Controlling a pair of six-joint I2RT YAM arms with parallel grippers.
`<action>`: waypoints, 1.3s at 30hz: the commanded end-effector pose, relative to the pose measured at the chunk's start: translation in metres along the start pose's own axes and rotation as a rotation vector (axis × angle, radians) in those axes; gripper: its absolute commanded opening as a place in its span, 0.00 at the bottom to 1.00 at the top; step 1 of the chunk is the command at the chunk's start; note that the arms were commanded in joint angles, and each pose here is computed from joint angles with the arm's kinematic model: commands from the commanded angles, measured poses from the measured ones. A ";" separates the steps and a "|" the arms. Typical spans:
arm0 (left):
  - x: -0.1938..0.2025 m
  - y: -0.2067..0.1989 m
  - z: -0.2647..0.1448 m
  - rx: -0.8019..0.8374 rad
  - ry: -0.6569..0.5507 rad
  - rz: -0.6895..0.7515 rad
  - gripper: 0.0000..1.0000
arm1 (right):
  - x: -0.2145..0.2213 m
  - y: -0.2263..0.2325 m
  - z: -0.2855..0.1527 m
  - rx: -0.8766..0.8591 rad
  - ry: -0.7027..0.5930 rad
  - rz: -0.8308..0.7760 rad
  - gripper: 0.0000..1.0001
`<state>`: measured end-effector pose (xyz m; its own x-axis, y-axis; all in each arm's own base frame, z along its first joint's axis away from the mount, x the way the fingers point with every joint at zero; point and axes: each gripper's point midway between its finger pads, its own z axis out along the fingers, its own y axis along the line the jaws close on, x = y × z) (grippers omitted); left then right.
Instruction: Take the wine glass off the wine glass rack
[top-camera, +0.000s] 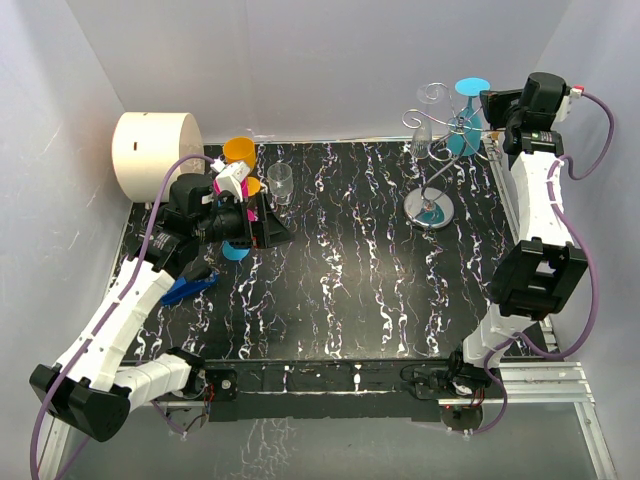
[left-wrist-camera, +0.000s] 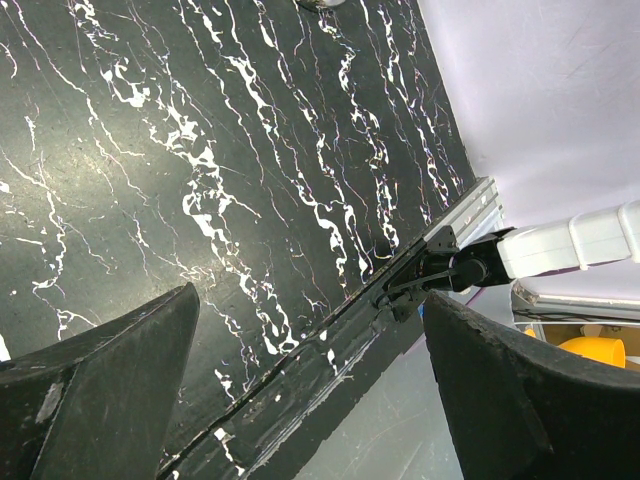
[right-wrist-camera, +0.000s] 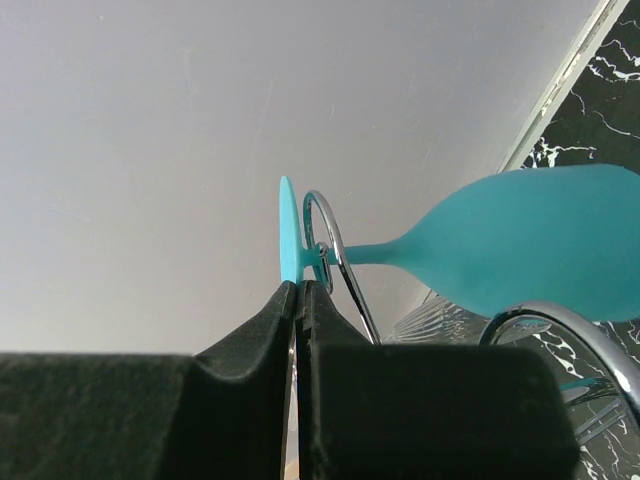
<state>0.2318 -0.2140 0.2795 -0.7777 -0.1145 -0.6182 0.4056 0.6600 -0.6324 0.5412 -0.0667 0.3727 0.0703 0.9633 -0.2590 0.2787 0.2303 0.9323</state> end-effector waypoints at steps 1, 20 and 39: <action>-0.001 -0.005 -0.008 0.012 -0.015 0.013 0.93 | -0.015 0.033 -0.012 -0.115 -0.043 0.028 0.00; -0.002 -0.004 -0.007 0.010 -0.013 0.014 0.93 | -0.038 0.050 -0.018 -0.144 -0.110 0.022 0.00; 0.005 -0.004 -0.011 0.013 -0.013 0.009 0.93 | -0.036 0.052 -0.053 -0.167 -0.101 -0.015 0.00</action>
<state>0.2287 -0.2126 0.2782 -0.7773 -0.1143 -0.6187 0.4061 0.6599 -0.6321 0.5220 -0.0871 0.3962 0.1423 0.9532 -0.2669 0.2430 0.2277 0.9429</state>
